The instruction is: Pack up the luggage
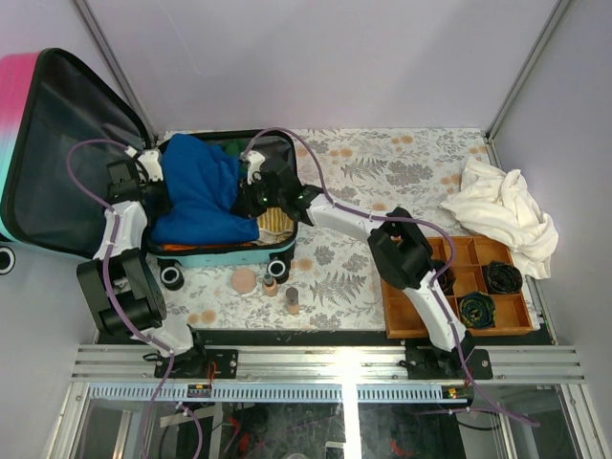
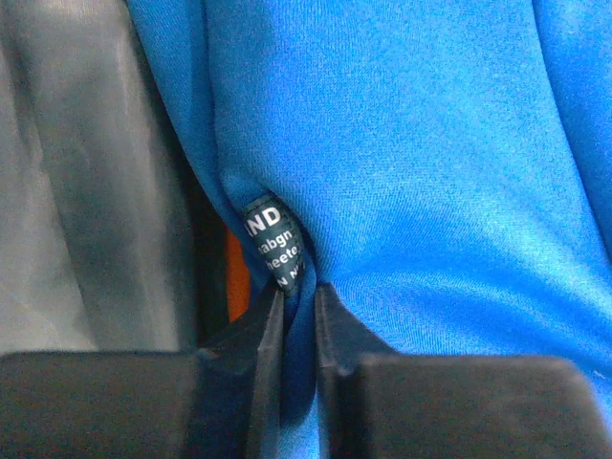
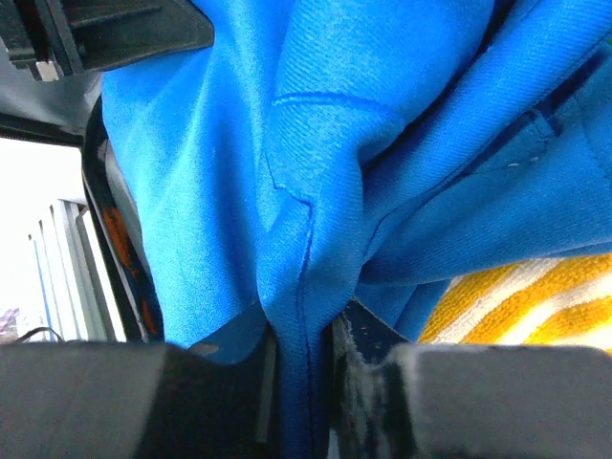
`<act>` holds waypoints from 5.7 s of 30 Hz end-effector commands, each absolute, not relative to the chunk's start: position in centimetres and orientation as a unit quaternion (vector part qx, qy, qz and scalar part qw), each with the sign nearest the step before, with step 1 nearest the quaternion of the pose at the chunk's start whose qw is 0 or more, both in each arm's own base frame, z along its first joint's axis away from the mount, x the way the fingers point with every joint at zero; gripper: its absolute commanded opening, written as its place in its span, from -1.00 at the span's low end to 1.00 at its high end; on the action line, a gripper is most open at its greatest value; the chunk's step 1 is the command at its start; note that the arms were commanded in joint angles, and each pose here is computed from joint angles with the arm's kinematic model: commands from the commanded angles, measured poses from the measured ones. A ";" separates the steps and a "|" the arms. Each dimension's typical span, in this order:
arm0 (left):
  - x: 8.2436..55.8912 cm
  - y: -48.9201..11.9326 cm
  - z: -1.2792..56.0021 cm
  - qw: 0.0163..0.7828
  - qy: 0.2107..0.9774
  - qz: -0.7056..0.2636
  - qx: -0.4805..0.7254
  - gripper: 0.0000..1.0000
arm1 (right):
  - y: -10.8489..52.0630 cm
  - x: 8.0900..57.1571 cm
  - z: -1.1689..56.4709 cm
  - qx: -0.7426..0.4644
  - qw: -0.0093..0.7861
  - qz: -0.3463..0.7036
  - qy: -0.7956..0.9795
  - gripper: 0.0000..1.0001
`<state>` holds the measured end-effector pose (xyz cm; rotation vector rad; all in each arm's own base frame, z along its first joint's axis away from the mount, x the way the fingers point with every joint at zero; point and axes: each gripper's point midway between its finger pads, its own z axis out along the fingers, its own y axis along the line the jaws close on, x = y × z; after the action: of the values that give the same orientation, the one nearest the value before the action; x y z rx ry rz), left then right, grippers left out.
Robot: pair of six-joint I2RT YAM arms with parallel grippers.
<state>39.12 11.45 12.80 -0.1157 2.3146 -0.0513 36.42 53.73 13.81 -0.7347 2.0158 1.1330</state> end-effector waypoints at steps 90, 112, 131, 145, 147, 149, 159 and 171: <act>15.6 -23.3 16.5 0.316 0.632 -0.323 0.630 0.86 | 12.7 26.9 28.9 -0.143 0.442 0.424 0.778 0.99; 15.5 -25.7 11.5 0.335 0.611 -0.326 0.639 0.25 | 11.3 27.4 28.8 -0.106 0.449 0.434 0.774 0.99; 15.4 -27.0 19.8 0.327 0.605 -0.340 0.641 -0.74 | 11.2 27.8 28.7 -0.102 0.449 0.435 0.774 0.99; 33.5 -23.2 31.5 0.509 0.653 -0.051 0.559 -0.79 | 11.3 27.5 29.0 -0.104 0.451 0.438 0.771 0.98; 37.0 -21.5 32.6 0.534 0.661 -0.012 0.527 -0.79 | 11.4 27.5 29.0 -0.104 0.452 0.439 0.770 0.98; 40.1 -20.1 32.9 0.553 0.666 0.024 0.501 -0.79 | 11.4 27.4 29.0 -0.104 0.452 0.440 0.769 0.99; 52.3 -16.7 29.3 0.534 0.684 0.141 0.477 -0.80 | 11.4 27.5 28.8 -0.101 0.450 0.444 0.769 0.99; 59.0 -13.9 20.9 0.462 0.739 0.160 0.463 -0.80 | 11.4 27.9 28.4 -0.099 0.449 0.446 0.768 0.99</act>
<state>57.20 -14.98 20.53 1.1617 1.8408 0.3054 27.90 11.16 27.34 -0.2004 1.9503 1.0884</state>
